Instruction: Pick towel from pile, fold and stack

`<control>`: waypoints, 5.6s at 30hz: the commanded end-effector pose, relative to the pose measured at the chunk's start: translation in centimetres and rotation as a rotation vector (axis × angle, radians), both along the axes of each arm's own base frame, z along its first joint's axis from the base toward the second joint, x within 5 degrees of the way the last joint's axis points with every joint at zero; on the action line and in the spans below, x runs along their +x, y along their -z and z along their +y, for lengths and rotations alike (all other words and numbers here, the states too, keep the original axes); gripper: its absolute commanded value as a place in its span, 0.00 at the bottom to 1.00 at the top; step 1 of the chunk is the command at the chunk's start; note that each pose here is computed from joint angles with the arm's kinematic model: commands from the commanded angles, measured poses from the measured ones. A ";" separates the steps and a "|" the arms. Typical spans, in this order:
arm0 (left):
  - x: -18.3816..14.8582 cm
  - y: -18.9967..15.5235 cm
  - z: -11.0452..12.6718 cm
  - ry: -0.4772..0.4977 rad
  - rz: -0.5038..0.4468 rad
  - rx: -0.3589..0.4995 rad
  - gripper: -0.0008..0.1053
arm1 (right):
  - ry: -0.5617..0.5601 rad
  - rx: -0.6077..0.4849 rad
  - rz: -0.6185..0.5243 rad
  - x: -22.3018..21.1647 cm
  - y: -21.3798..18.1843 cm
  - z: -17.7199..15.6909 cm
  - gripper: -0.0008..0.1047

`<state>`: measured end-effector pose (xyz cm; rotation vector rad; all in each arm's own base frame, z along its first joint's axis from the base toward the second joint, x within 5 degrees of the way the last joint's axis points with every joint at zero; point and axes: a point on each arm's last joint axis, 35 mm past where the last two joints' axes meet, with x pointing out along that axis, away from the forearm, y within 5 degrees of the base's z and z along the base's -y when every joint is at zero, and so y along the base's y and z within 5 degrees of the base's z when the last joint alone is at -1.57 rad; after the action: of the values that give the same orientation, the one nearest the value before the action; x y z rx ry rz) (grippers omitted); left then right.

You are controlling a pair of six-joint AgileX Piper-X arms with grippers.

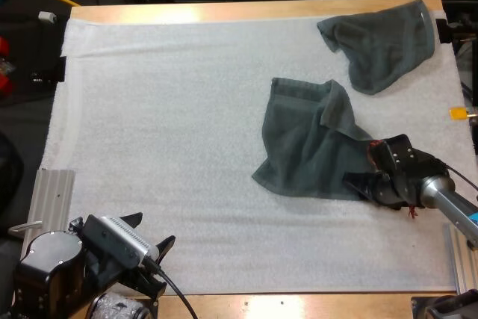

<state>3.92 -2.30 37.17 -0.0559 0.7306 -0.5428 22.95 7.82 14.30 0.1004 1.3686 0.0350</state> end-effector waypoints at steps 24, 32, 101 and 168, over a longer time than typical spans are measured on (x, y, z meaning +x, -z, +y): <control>7.1 1.2 -3.9 0.141 0.078 0.041 0.57 | -0.044 -0.042 -0.031 -1.8 -3.2 -0.8 0.01; 13.3 5.4 -9.4 0.275 0.203 0.123 0.57 | -0.046 -0.067 0.039 -2.7 -3.3 -1.1 0.01; 20.3 15.5 -19.0 0.340 0.350 0.386 0.03 | -0.255 0.016 0.077 -3.0 -3.8 -0.7 0.01; 27.9 15.1 -10.0 -0.061 0.366 0.126 0.21 | 0.125 0.415 -0.262 7.5 -6.6 3.5 0.01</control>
<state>31.78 -12.30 21.63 -0.0460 1.1311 -0.4287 30.42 11.34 20.54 0.5101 1.0925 0.2136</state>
